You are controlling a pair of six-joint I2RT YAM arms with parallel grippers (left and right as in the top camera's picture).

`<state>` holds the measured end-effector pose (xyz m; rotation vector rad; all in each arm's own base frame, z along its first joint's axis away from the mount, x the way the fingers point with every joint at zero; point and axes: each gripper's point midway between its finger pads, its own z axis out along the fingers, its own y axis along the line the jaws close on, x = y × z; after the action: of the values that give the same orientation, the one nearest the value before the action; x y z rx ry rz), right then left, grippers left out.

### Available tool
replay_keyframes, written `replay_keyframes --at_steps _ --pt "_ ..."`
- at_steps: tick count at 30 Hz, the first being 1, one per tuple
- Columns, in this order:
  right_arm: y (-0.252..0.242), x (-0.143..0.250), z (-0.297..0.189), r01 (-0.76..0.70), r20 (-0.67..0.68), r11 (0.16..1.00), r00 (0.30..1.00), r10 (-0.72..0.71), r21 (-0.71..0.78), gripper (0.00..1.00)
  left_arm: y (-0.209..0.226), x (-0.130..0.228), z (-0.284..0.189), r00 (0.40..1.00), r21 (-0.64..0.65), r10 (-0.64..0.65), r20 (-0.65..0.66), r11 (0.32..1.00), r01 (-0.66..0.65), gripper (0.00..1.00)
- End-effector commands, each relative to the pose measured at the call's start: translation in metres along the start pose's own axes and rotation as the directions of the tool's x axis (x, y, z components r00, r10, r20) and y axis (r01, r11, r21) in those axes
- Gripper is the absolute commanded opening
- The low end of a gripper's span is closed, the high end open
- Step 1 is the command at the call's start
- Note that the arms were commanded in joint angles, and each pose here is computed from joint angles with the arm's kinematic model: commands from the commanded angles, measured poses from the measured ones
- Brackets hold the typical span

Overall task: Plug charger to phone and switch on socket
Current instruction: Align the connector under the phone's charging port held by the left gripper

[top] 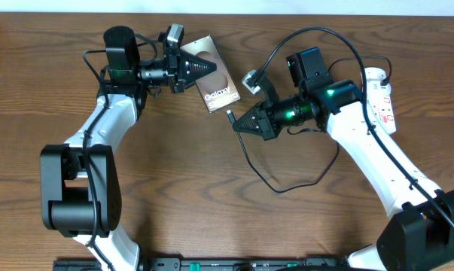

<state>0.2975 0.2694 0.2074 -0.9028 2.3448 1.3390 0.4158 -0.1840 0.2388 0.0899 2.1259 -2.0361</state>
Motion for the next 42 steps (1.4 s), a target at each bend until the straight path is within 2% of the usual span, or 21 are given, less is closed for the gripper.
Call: replay_keyframes --at_steps 1,18,42 --pt "0.0038 -0.0064 -0.0047 -0.005 0.019 1.000 1.000 0.005 0.001 0.01 -0.0059 0.0043 -0.0023 0.999 0.023 0.025 -0.039 0.999 -0.024 0.07" --pt "0.0097 -0.0064 0.0010 -0.020 0.012 1.000 1.000 0.020 -0.011 0.01 -0.0084 0.0033 -0.0023 0.998 0.027 0.055 -0.038 0.998 -0.054 0.07" --pt "0.0093 -0.0100 0.0013 -0.030 0.024 1.000 0.999 0.031 -0.008 0.01 -0.0096 0.0064 -0.0025 0.998 0.033 0.026 -0.056 0.999 -0.024 0.07"
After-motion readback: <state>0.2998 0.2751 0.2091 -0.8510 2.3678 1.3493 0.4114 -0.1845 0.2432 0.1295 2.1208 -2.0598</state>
